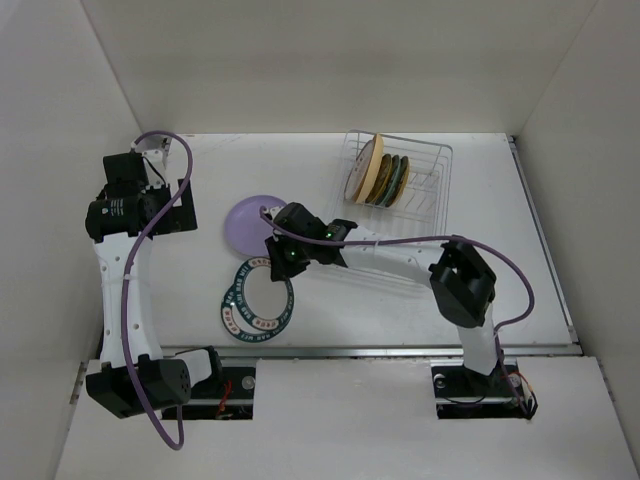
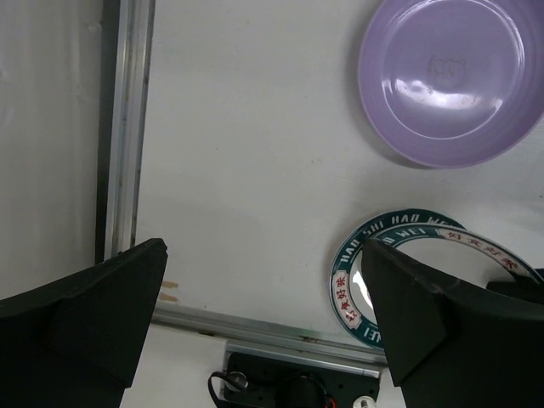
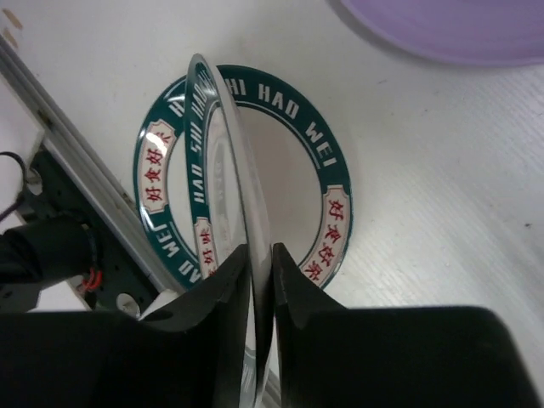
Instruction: Unload the plates from the dish rack
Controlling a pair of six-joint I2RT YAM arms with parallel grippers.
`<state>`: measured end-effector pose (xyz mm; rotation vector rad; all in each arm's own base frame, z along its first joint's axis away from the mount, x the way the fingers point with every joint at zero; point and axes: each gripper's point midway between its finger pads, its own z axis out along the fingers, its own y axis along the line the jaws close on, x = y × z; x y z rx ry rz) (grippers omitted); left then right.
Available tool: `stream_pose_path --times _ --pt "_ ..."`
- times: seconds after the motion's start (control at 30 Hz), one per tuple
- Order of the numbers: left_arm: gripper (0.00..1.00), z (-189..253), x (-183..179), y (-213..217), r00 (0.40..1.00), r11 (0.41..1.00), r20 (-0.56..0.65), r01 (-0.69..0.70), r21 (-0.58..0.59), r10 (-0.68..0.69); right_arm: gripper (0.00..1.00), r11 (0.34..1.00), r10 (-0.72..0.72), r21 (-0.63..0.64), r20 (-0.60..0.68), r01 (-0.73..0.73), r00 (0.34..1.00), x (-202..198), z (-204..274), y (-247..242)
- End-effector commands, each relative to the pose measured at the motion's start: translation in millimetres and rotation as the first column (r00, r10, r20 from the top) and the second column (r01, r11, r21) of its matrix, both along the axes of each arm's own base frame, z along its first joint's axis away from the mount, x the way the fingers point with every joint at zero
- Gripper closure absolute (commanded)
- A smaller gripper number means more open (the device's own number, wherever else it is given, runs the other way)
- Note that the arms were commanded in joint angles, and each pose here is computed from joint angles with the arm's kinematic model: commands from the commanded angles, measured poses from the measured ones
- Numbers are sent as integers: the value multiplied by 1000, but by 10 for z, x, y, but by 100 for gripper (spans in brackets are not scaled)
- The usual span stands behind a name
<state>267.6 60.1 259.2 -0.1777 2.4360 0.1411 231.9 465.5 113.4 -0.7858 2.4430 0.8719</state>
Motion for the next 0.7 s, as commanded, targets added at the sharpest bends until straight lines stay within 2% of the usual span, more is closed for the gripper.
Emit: stream_pose_path --times 0.0,0.03,0.07,0.17,0.2,0.33,0.47,0.57,0.67 --pt "1 29 17 -46 1000 1000 24 16 -25 -16 76 999 1 53 13 -2 1000 120 99 145" --pt "1 29 22 -67 999 999 26 24 -34 -23 69 1000 11 -7 -11 -11 1000 63 -82 111" --pt "1 29 22 -67 999 999 26 24 -34 -24 56 999 13 -34 -6 -13 1000 80 -137 90" --pt "1 18 10 -111 999 998 21 39 -53 -38 33 992 27 -124 15 -25 1000 28 -271 78" --pt "1 18 13 -127 999 997 23 45 -59 -44 29 990 27 -136 25 -23 999 4 -248 86" --pt "1 18 12 -123 998 997 22 52 -53 -51 26 969 22 -247 77 -3 997 -49 -397 46" --pt "1 -14 3 -125 999 997 13 52 -56 -51 25 954 15 -298 105 17 994 -82 -432 -23" --pt "1 -57 -19 -165 998 995 -1 63 -75 -64 21 963 -44 -257 156 84 987 -10 -103 -64" --pt "1 -23 -5 -197 996 993 12 85 -83 -84 14 975 -116 -162 205 150 972 20 399 -142"
